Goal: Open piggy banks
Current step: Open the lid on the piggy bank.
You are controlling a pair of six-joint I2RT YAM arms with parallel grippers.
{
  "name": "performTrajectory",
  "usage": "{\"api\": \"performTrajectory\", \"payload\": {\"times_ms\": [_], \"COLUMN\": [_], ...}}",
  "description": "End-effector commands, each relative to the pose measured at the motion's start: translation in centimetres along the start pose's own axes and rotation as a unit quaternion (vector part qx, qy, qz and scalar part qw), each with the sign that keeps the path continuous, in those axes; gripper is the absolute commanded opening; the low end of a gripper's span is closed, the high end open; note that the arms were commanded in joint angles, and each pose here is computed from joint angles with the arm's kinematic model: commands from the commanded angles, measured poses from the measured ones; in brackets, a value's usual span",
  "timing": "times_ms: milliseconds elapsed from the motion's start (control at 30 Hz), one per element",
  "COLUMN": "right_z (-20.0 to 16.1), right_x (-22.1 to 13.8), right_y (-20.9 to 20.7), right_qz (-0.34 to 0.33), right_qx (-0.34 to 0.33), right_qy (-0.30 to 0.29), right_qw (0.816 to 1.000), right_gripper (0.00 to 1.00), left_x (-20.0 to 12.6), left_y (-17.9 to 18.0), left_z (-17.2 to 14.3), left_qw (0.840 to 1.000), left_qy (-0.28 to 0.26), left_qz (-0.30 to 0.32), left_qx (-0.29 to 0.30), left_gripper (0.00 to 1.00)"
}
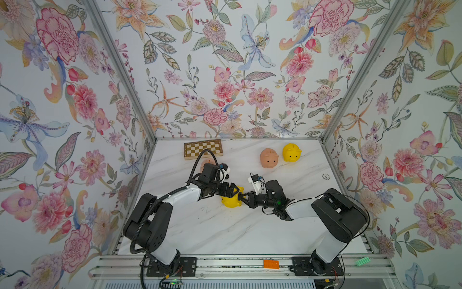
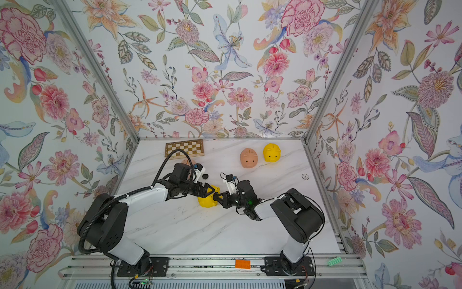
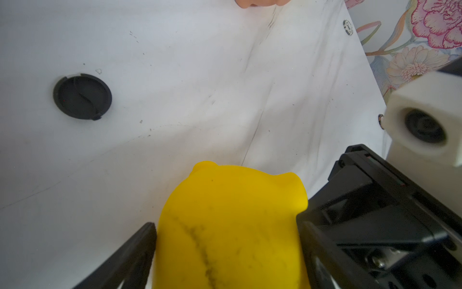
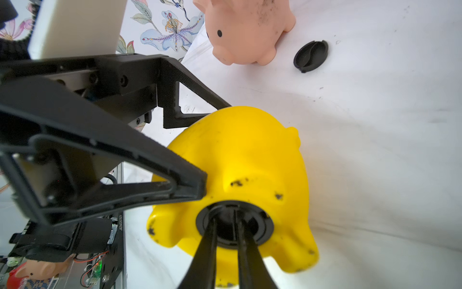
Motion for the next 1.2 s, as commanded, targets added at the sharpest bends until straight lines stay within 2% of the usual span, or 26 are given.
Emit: {"api": "performTrajectory", "payload": {"times_ms": [0, 367, 567, 733, 1167], "right_z": [0.5, 0.7, 0.6, 0.6, -0.3], "right_x": [1.2, 2.3, 2.9, 3.7, 3.8], "right_y": [0.7, 1.0, 0.2, 0.6, 1.4], "right_qz": [0.029, 0.019, -0.009, -0.029, -0.086], "right_qx": [-0.004, -0.015, -0.011, -0.026, -0.158], "right_qy": [0.000, 0.016, 0.025, 0.032, 0.015], "right_qw": [1.000, 1.000, 1.000, 0.999, 0.984], "right_gripper": [0.17, 0.09, 0.01, 0.00, 0.00], "left_x": [1.2, 1.3, 1.3, 1.2, 1.4], "left_y": [1.3, 1.1, 0.9, 1.0, 1.2], "left_z": [-5.0, -5.0, -5.0, -5.0, -5.3], "left_qw": [0.995, 0.995, 0.995, 0.995, 0.994], "left_qy": [0.091, 0.091, 0.089, 0.089, 0.095], "left_qz": [0.012, 0.002, -0.004, -0.002, 0.005], "left_qx": [-0.035, -0.036, -0.038, -0.037, -0.045], "left_gripper": [0.90, 0.89, 0.89, 0.88, 0.89]}}
Point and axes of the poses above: each gripper's point midway between its finger pads, its own x axis out along the fingers, its own y axis along the line the jaws close on, z = x × y, the point moved 3 cm from there along -x, back along the fingers, and after that the axes turned 2 degrees about x, right-handed, at the moved point
